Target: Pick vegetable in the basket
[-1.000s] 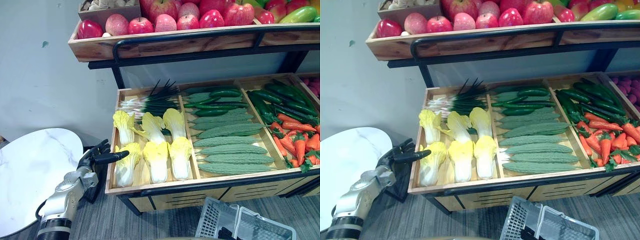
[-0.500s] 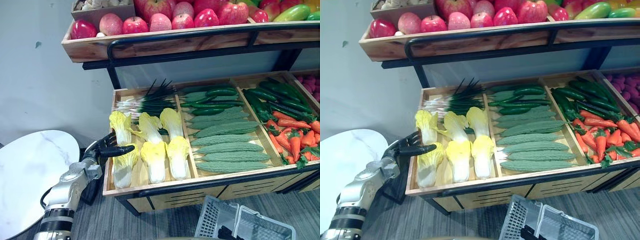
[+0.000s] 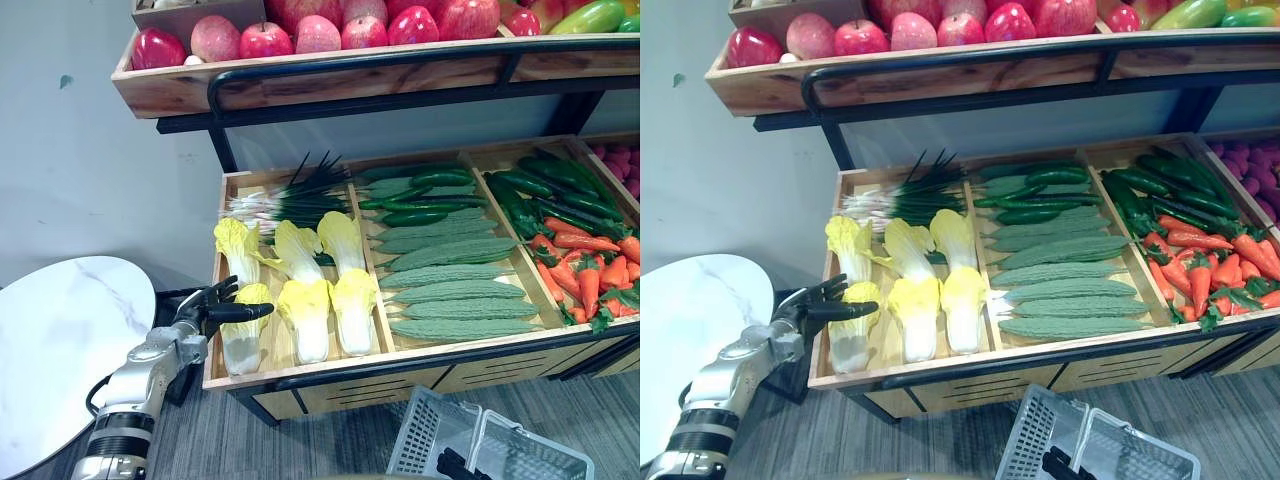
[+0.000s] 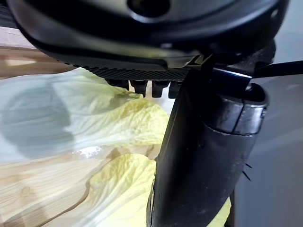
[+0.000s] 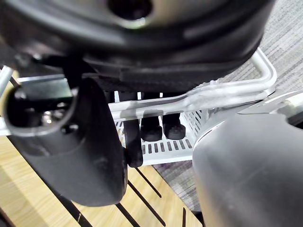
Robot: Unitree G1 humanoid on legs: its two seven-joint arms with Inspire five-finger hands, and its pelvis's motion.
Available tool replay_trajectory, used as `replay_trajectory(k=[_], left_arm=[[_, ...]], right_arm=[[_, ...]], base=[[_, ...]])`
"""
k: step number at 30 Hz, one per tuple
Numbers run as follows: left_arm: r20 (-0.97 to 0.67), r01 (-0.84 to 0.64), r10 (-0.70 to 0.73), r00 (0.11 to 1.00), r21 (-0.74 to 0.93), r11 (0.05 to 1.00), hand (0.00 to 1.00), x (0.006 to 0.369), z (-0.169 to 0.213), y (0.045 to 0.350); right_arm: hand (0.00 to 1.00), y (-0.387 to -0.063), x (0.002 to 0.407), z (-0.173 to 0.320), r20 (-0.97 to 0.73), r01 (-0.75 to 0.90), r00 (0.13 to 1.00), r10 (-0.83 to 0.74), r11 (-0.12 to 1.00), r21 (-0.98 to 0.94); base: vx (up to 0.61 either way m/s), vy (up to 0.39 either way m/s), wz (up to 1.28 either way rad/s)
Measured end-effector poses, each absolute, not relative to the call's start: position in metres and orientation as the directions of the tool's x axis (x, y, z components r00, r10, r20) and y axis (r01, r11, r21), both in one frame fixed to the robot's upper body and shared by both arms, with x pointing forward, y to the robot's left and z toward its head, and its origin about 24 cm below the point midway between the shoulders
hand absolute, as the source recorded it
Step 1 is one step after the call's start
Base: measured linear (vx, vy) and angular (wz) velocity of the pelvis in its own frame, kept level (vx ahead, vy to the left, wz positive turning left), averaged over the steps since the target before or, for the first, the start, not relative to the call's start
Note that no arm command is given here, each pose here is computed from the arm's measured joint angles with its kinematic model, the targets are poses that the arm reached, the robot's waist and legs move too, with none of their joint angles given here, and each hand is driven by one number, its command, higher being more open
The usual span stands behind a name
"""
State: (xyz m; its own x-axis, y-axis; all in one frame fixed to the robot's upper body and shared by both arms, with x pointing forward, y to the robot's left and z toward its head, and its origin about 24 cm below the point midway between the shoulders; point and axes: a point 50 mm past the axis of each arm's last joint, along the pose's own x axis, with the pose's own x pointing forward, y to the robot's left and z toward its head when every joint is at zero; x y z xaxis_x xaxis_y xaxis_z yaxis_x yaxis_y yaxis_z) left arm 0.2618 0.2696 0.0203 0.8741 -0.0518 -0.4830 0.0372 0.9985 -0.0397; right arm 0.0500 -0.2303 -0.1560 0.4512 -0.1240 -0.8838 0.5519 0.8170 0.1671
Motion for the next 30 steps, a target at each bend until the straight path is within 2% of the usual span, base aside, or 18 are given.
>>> replay_trajectory(k=[8, 18, 27, 28, 30], left_arm=[[-0.521, 0.062, -0.054, 0.852, -0.003, 0.998, 1.00, 0.259, 0.014, 0.272], [-0.584, 0.191, -0.081, 0.808, 0.129, 0.973, 1.00, 0.256, 0.012, 0.278], [-0.645, 0.341, -0.050, 0.762, 0.334, 0.879, 1.00, 0.264, 0.011, 0.267], [-0.652, 0.358, -0.038, 0.758, 0.366, 0.859, 0.00, 0.266, 0.012, 0.265], [-0.658, 0.371, -0.015, 0.752, 0.405, 0.836, 0.00, 0.266, 0.010, 0.264]], right_arm=[[0.00, -0.231, 0.056, -0.155, -0.877, 0.550, 0.463, -0.125, 0.817, 0.174], [0.00, -0.231, 0.061, -0.154, -0.871, 0.544, 0.477, -0.121, 0.819, 0.184], [0.00, -0.234, 0.068, -0.151, -0.856, 0.533, 0.501, -0.129, 0.825, 0.188], [0.00, -0.235, 0.070, -0.151, -0.853, 0.531, 0.505, -0.131, 0.827, 0.188], [0.00, -0.237, 0.070, -0.150, -0.851, 0.529, 0.508, -0.133, 0.828, 0.186]], base=[[0.00, 0.000, 0.00], [0.00, 0.000, 0.00], [-0.01, -0.057, -0.03], [-0.02, -0.060, -0.10], [-0.03, -0.076, -0.06]])
